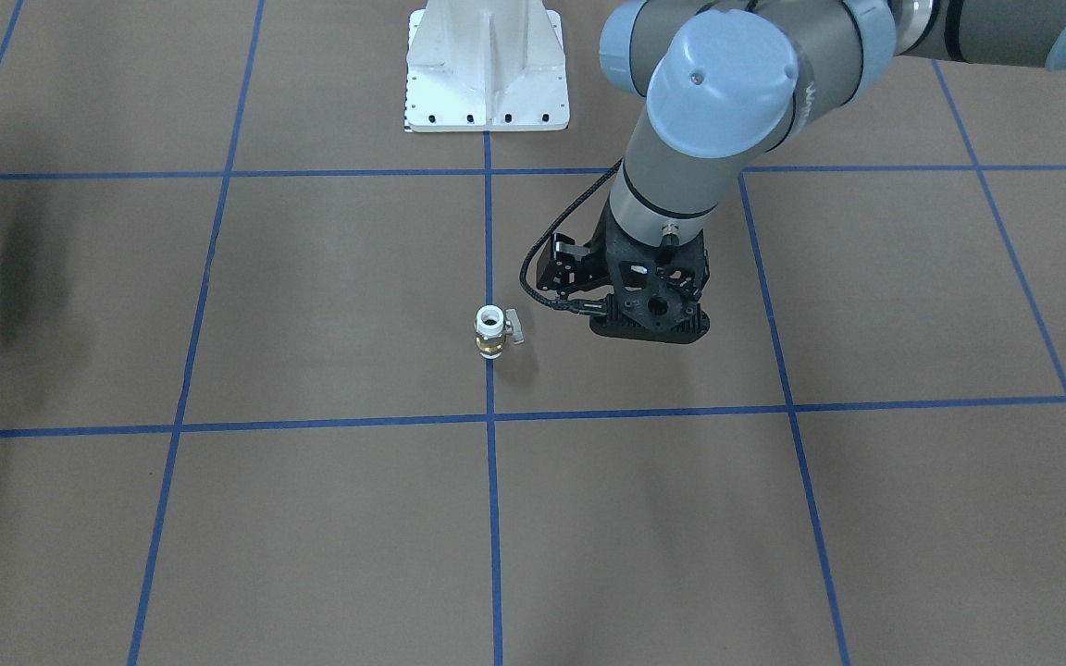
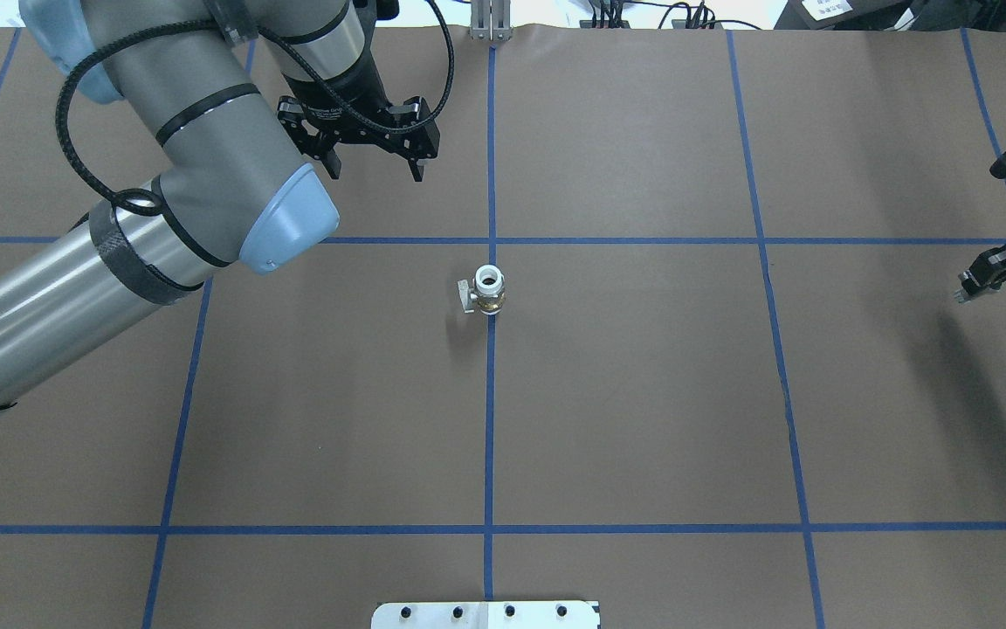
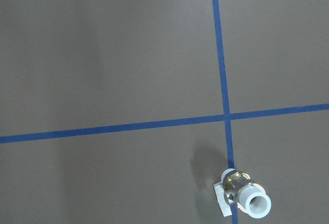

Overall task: Assemble PPR valve and pipe with both arms
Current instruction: 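Lift the fitting and carry it over the valve while the left arm draws back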

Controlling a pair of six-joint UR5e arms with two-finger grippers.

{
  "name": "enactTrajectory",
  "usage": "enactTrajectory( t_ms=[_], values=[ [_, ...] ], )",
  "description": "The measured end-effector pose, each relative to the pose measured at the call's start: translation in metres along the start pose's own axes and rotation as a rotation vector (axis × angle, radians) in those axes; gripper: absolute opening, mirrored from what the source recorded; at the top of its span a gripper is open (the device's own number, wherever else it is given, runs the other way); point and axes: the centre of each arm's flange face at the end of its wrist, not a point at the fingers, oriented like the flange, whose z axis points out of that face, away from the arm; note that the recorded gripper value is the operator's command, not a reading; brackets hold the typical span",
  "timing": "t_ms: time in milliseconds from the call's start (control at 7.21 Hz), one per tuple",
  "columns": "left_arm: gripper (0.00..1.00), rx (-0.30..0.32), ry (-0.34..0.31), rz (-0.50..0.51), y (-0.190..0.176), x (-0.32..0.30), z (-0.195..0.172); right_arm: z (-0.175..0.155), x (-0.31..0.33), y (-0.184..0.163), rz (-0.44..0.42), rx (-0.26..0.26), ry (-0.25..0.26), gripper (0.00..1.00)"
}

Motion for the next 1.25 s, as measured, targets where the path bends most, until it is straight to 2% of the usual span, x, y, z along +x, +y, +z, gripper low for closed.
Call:
enactTrajectory(
  t_ms=[278,555,694,971,1249],
  values=[
    [1.0,0.001,-0.011,0.008,0.005,-0.019,0.006,-0.052,-0.034,-0.038,0.042,0.006,-0.015,0.0],
    [1.0,0.014,-0.035,0.076,0.006,-0.072,0.007,-0.115,-0.106,-0.103,0.096,0.025,-0.012,0.0],
    [1.0,0.028,-0.047,0.115,0.003,-0.109,0.008,-0.135,-0.151,-0.13,0.136,0.04,-0.018,0.0],
    [1.0,0.049,-0.073,0.173,0.0,-0.187,0.015,-0.143,-0.251,-0.163,0.23,0.047,-0.042,0.0],
    [1.0,0.045,-0.098,0.197,0.003,-0.235,0.021,-0.13,-0.363,-0.175,0.301,0.027,-0.061,0.0]
  ],
)
